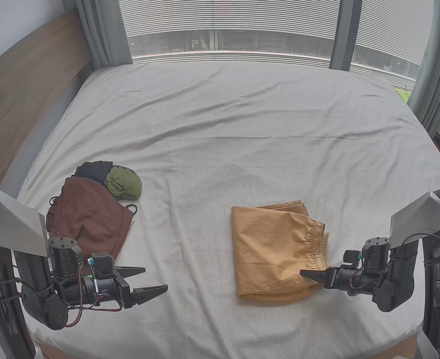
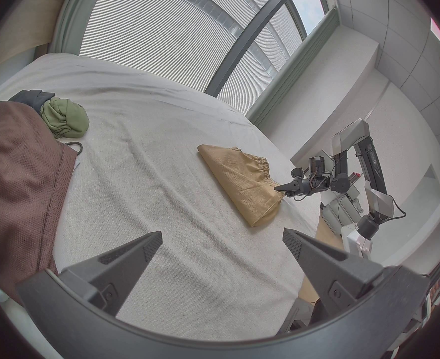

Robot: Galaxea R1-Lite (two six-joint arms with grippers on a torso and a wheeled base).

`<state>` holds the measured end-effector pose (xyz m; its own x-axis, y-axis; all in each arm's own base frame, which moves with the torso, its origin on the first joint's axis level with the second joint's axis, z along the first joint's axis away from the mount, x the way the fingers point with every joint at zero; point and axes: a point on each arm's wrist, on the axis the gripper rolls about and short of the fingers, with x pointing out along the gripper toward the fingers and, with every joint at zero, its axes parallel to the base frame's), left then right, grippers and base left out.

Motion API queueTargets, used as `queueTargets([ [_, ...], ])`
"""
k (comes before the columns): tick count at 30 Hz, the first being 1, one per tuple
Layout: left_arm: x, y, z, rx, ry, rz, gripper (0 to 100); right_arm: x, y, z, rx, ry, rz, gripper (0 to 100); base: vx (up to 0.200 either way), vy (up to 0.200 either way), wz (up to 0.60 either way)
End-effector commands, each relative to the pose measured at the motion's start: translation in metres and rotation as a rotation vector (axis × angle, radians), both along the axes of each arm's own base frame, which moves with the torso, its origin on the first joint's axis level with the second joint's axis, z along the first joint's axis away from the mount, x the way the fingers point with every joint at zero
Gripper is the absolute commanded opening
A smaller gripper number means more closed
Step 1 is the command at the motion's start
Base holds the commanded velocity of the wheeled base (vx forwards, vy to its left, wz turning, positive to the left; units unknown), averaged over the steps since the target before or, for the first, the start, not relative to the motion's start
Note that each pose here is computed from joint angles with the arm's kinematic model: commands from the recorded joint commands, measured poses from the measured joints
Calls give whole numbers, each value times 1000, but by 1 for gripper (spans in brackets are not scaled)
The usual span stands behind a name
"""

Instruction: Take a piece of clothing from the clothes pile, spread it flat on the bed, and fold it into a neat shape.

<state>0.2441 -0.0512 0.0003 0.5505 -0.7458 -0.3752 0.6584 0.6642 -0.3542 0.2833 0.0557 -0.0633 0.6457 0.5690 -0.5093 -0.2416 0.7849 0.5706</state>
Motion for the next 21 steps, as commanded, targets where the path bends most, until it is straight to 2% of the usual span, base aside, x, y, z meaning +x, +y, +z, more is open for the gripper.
queueTargets([
  [1, 0, 0, -2, 3, 5, -1, 100, 4, 10, -6, -2, 1, 9, 100, 0, 0, 0],
  [12, 1, 1, -2, 3, -1, 3, 100, 11, 22, -15, -19, -15, 8, 100, 0, 0, 0],
  [21, 2, 2, -1, 2, -7, 6, 100, 15, 30, -14, 18, -9, 4, 100, 0, 0, 0],
])
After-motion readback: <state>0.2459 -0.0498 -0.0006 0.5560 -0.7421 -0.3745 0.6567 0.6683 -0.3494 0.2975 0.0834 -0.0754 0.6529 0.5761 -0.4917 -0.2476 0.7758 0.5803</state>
